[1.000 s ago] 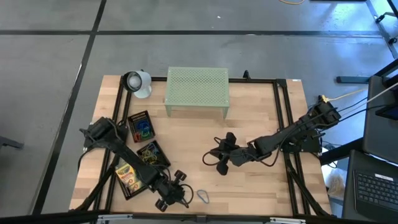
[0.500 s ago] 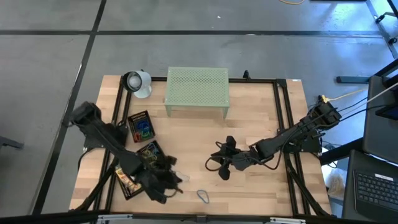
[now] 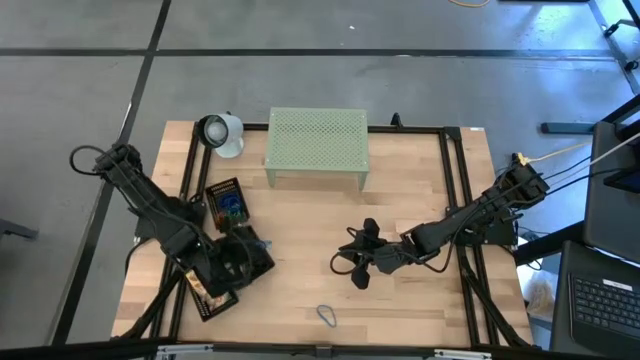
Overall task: Pick & Place Office Desk Supplies
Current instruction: Put the blue rubber band into the middle black bin
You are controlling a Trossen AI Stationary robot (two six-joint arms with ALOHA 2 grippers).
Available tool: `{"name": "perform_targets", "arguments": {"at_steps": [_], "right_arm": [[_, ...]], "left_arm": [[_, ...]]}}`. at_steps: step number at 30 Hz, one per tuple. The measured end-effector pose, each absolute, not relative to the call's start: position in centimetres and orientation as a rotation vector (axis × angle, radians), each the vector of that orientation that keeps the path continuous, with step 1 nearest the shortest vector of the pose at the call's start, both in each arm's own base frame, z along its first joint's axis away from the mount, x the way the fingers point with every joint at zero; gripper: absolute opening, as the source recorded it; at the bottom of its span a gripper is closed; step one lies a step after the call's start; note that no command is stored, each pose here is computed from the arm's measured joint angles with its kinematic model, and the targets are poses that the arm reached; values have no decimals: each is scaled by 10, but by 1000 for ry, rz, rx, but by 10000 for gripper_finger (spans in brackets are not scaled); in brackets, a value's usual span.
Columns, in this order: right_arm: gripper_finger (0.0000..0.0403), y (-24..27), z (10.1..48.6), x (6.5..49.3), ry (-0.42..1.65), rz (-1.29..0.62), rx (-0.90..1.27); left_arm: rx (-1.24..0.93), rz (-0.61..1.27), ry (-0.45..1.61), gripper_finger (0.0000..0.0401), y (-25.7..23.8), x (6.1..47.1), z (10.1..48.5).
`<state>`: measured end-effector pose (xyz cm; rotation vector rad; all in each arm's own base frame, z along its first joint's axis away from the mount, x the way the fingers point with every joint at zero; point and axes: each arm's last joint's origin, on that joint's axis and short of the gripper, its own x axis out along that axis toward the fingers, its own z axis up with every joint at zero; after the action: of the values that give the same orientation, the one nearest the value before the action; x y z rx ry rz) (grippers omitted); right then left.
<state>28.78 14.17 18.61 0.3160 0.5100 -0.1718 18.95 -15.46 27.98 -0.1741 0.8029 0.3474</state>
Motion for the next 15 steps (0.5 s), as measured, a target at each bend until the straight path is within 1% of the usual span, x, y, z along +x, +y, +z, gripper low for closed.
{"name": "perform_targets", "arguments": {"at_steps": [3, 8, 11, 15], "right_arm": [[62, 142, 186, 288, 510, -172, 316], [62, 142, 186, 288, 510, -172, 316], [61, 142, 186, 288, 510, -172, 315], [61, 142, 186, 288, 511, -170, 310]], "left_arm": [[-217, 430, 853, 5, -148, 182, 278], [-231, 492, 909, 11, -146, 179, 272], [-248, 478, 958, 26, -148, 180, 268], [-253, 470, 1006, 58, -151, 181, 264]]}}
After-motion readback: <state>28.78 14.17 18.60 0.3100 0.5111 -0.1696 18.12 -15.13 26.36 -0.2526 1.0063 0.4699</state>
